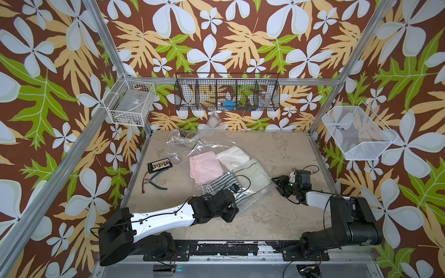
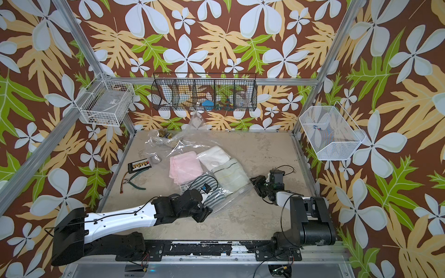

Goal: Place the folded towel into the vacuum bag
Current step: Adjust the vacuum bag at the center of the board.

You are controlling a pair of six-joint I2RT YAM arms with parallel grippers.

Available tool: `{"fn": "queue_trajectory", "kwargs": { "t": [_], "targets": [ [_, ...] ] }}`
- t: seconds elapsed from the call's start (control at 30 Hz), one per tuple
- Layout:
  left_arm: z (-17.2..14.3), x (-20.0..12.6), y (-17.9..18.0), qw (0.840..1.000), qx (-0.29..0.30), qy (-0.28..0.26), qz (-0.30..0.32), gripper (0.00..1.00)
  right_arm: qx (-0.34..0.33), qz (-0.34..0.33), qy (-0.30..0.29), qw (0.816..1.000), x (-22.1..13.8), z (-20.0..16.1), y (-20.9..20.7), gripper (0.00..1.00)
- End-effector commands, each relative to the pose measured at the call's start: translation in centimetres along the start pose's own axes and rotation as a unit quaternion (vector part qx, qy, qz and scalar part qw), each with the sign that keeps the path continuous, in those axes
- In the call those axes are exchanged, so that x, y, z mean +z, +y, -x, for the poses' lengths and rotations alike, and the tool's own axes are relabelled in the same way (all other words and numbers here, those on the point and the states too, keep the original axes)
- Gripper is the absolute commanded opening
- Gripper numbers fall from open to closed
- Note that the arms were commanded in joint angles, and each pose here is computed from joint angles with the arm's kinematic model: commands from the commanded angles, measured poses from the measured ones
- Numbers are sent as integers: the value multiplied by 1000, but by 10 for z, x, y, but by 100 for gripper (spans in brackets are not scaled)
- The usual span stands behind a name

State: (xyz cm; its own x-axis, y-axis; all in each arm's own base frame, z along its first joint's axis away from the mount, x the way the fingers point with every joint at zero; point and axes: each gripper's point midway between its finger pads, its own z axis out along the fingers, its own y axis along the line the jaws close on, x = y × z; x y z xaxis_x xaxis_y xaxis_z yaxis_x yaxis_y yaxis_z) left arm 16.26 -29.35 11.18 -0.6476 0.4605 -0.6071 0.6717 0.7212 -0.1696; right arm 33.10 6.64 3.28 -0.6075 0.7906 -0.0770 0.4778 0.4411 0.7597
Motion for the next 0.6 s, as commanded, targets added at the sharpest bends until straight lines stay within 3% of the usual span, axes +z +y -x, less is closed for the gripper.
{"fn": "queue_trajectory", "kwargs": {
  "t": [0.0, 0.1, 0.23, 0.43, 0.57],
  "targets": [
    [-21, -9, 7, 998, 22, 55, 36, 68, 1, 6, -12, 1000, -1, 4, 3, 44],
    [-22, -14, -12, 996, 43, 70, 27, 71, -7, 5, -13, 1000, -1, 7, 6, 37],
    [-36, -13, -4, 984, 71, 125, 104, 71, -11, 8, -8, 1000, 4, 12, 10, 28],
    [-52, -23, 0, 963, 109, 176, 171, 73, -14, 16, -6, 1000, 6, 17, 16, 25],
    [-69, -19, 8, 941, 156, 210, 217, 73, -14, 18, -6, 1000, 7, 21, 17, 25]
  ]
}}
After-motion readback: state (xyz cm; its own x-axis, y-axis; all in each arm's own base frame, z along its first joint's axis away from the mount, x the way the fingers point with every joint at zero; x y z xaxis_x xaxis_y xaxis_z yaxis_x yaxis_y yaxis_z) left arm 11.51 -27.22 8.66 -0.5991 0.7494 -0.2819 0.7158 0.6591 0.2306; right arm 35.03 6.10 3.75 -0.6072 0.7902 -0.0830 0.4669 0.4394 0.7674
